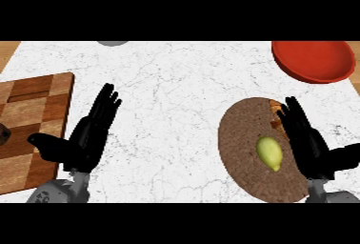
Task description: Pick the lemon from the placemat and place it in the bowl
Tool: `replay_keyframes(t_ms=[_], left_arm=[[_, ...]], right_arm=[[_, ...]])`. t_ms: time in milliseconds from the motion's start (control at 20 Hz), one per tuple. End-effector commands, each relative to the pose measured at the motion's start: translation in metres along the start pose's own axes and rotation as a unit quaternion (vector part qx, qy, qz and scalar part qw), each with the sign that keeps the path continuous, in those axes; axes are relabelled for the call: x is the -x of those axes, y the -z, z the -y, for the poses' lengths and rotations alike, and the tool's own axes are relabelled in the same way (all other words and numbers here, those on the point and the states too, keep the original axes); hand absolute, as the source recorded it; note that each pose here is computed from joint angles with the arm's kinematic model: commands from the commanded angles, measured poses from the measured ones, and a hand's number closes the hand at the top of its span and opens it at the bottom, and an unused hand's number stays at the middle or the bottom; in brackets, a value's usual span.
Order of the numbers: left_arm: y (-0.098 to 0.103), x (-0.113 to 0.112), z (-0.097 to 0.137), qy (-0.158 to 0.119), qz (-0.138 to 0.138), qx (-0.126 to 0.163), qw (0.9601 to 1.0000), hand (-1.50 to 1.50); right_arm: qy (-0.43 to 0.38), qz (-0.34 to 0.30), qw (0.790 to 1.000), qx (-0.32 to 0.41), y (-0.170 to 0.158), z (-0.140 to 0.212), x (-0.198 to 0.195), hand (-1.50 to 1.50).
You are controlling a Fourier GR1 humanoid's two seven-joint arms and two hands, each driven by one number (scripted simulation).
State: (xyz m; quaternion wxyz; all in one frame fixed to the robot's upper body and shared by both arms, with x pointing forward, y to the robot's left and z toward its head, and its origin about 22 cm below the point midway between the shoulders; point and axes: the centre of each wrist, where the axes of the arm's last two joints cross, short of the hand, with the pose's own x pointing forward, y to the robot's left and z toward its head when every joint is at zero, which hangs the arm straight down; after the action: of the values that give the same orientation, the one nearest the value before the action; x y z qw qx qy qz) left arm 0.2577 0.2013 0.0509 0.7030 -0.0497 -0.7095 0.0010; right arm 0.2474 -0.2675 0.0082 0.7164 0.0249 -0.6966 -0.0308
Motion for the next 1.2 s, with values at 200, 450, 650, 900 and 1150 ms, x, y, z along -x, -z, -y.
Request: replay_keyframes(t_ms=[200, 450, 650, 900, 1150], left_arm=[[-0.004, 0.004, -0.019, 0.098, 0.009, 0.058, 0.9935, 0.00], [-0.007, 0.008, -0.006, 0.097, 0.000, 0.131, 0.9866, 0.00], [0.007, 0.001, -0.011, 0.104, 0.006, 0.138, 0.9849, 0.00], [0.011, 0.011, 0.002, 0.101, 0.003, 0.135, 0.9857, 0.00], [0.008, 0.010, -0.004, 0.103, 0.007, 0.136, 0.9853, 0.00]], right_arm=[[-0.029, 0.302, 0.949, 0.081, -0.026, 0.017, -0.031, 1.50], [-0.110, 0.322, 0.924, 0.177, -0.058, 0.017, 0.037, -1.50], [-0.185, 0.363, 0.896, 0.175, -0.054, 0.030, 0.037, -1.50], [-0.339, 0.309, 0.874, 0.156, -0.061, 0.048, 0.020, -1.50], [-0.479, 0.179, 0.851, 0.122, -0.095, 0.079, 0.004, -1.50]])
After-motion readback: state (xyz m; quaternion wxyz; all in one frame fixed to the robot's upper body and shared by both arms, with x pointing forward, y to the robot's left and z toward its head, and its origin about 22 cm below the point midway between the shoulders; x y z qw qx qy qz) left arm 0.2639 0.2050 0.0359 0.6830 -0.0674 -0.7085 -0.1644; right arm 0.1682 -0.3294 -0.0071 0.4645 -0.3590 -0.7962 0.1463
